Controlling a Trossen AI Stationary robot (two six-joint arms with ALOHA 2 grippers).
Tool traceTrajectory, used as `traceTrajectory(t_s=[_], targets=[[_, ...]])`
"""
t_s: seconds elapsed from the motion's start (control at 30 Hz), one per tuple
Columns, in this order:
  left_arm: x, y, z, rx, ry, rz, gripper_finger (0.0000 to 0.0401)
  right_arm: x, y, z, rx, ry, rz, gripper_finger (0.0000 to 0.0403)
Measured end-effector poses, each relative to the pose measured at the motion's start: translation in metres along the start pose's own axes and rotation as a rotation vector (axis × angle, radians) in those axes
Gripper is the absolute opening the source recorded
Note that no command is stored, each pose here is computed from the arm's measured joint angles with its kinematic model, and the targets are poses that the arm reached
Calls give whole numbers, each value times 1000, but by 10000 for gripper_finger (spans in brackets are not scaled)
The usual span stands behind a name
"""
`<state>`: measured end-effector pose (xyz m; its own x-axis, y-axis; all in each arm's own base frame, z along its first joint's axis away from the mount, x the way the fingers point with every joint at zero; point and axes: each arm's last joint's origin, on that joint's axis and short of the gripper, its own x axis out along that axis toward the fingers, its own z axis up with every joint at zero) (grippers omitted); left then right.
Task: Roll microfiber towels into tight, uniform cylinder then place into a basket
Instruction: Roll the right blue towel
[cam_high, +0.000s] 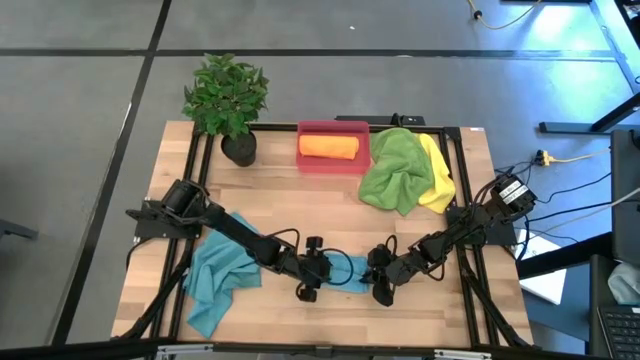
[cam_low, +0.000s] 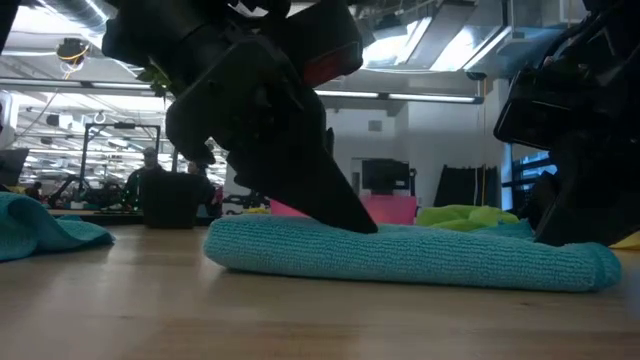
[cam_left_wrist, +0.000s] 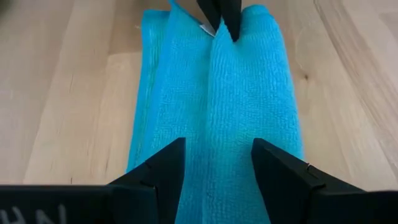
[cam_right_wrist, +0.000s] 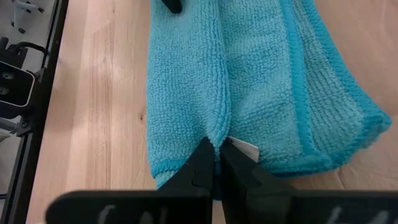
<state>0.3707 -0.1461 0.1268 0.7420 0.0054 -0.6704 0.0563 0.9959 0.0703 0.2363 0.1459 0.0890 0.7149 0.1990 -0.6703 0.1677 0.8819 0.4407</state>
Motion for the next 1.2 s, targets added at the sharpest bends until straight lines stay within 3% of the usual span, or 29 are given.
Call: traceTrajectory(t_s=[0.37,1.03,1.2], targets=[[17,-3,-14,-15,34,13,177,0,0,1,1,-13,-9,28],[19,-3,-18,-10,53,11,177,0,-1,1,-24,-43,-34,40],[19,-3,-18,-10,53,10,177,0,0,2,-59,-53,-29,61]])
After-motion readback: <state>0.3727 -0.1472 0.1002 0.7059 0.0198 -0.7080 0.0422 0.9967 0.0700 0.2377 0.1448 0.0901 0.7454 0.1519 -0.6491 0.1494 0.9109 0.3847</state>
